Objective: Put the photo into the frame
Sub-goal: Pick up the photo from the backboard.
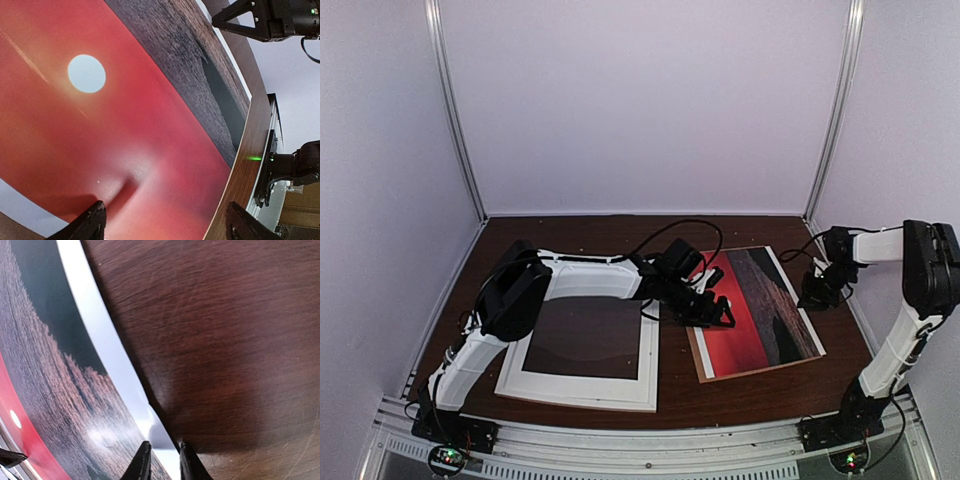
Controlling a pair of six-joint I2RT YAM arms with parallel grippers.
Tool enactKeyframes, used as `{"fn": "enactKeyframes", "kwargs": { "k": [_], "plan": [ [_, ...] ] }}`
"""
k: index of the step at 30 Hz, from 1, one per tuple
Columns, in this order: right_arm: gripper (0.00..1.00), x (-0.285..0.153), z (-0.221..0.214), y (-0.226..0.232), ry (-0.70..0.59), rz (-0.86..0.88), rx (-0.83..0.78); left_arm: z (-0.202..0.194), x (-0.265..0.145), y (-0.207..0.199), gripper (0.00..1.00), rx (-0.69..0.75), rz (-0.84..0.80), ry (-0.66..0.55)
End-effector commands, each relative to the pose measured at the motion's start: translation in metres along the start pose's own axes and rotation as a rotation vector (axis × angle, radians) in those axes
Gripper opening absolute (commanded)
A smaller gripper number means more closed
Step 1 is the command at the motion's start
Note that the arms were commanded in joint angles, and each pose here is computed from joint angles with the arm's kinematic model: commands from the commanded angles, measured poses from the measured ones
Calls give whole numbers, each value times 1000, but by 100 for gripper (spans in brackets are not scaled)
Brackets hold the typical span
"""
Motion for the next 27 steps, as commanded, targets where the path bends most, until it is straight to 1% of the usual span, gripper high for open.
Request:
{"fn": "enactKeyframes", "kwargs": {
  "k": [1,5,15,23,27],
  "plan": [
    [19,7,-16,2,63,91,6,-28,13,27,83,-67,109,108],
    [13,2,-20,4,52,116,3,-29,10,28,83,-70,116,103],
    [0,-8,-23,8,18,159,-5,-31,9,29,83,-75,122,100],
    [0,-14,-24,8,0,153,-7,-33,9,30,83,-78,126,101],
    [0,-11,-27,4,5,120,16,-33,9,30,83,-80,126,101]
  ]
}}
Point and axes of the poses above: each gripper's point midway between its finger pads, its own x axis out along the fingers, its own y axis along the line the jaws close on, z = x × y, the point moved 9 cm from there along -x, back along the fingers, and after that the axes turned 2 degrees about x, right-handed, at the moved point
